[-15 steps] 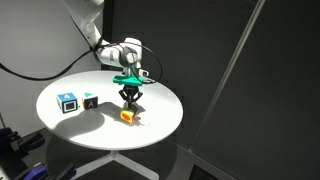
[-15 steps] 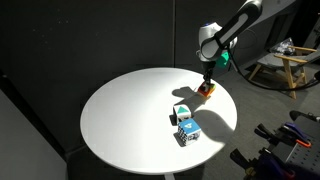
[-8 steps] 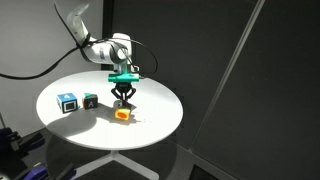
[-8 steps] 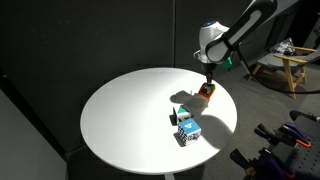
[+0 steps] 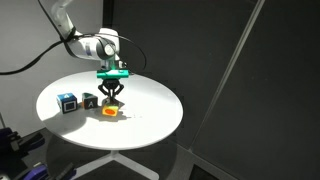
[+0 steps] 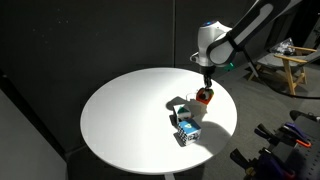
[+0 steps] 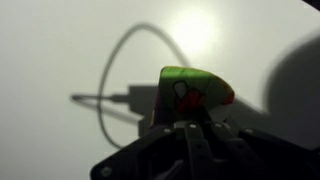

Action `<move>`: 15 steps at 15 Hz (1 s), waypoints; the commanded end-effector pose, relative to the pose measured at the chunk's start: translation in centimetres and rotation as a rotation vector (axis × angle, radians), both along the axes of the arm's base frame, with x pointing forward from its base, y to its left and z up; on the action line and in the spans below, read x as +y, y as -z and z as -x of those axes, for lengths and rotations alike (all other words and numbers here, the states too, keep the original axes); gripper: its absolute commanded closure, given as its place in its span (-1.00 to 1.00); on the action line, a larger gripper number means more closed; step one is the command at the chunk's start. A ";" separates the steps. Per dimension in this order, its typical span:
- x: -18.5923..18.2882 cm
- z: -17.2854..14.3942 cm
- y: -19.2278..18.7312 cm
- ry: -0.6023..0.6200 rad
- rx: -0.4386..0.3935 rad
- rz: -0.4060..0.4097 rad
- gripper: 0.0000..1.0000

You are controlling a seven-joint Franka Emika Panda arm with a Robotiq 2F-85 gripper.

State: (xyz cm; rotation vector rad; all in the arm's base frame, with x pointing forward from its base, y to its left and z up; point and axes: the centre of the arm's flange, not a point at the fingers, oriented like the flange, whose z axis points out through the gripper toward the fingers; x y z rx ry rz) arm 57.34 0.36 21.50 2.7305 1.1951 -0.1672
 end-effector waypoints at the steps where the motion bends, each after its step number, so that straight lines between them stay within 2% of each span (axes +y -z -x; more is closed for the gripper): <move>1: 1.5 1.7 -1.2 -0.041 0.002 -0.036 0.95; 10: 3.1 3.3 -1.3 -0.063 0.029 -0.068 0.96; 11: 3.3 2.1 -0.1 -0.047 0.031 -0.051 0.90; 15: 3.3 2.4 -0.2 -0.047 0.034 -0.053 0.90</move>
